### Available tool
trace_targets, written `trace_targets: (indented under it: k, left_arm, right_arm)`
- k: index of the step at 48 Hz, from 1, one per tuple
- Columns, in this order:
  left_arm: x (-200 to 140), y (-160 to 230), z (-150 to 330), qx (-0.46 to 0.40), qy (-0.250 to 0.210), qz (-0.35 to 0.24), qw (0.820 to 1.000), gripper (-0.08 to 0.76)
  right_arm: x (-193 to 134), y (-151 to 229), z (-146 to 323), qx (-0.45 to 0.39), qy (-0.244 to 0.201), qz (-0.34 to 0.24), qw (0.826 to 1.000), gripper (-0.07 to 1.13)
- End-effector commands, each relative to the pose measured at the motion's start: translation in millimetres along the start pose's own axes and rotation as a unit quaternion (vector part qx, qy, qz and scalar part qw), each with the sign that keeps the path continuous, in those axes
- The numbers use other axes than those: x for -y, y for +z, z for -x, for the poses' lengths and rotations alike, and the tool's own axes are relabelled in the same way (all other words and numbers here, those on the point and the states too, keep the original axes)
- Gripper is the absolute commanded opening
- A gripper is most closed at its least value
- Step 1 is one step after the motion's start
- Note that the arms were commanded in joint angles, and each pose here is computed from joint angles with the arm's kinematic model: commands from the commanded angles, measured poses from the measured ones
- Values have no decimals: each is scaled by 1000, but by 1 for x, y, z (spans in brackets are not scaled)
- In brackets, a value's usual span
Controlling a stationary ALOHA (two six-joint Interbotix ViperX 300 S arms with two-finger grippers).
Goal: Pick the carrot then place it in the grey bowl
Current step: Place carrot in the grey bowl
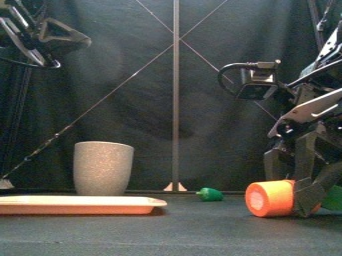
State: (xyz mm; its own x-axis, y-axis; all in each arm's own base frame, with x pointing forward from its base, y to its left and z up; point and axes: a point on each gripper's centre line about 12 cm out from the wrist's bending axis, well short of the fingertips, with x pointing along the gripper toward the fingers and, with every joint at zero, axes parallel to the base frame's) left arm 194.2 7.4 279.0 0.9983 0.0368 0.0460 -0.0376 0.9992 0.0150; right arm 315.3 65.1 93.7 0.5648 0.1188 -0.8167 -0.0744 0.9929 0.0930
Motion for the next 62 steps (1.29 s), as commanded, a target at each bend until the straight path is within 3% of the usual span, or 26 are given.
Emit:
trace_targets:
  k: [1,6,10,22,36,54,62]
  left_arm:
    - [0,6,-1,8,1,-1,1000,-40]
    - [0,6,-1,9,1,-2,1000,-40]
    - [0,6,-1,9,0,-4,1000,-40]
    - [0,6,-1,8,0,-4,1000,-40]
    - [0,9,-1,15,-1,-4,1000,-40]
    - [0,12,4,25,-1,-4,1000,-40]
    - [0,12,4,25,-1,-4,1000,-40]
  right_arm:
    - [-3,11,3,13,3,2,1000,541]
    - [-2,21,6,28,2,11,1000,337]
    - [0,32,8,42,-1,22,999,254]
    - [41,93,34,121,-50,63,989,259]
    - [99,188,64,226,-127,101,960,259]
    - [159,263,32,265,-173,87,945,265]
    - [178,275,22,275,-179,64,942,315]
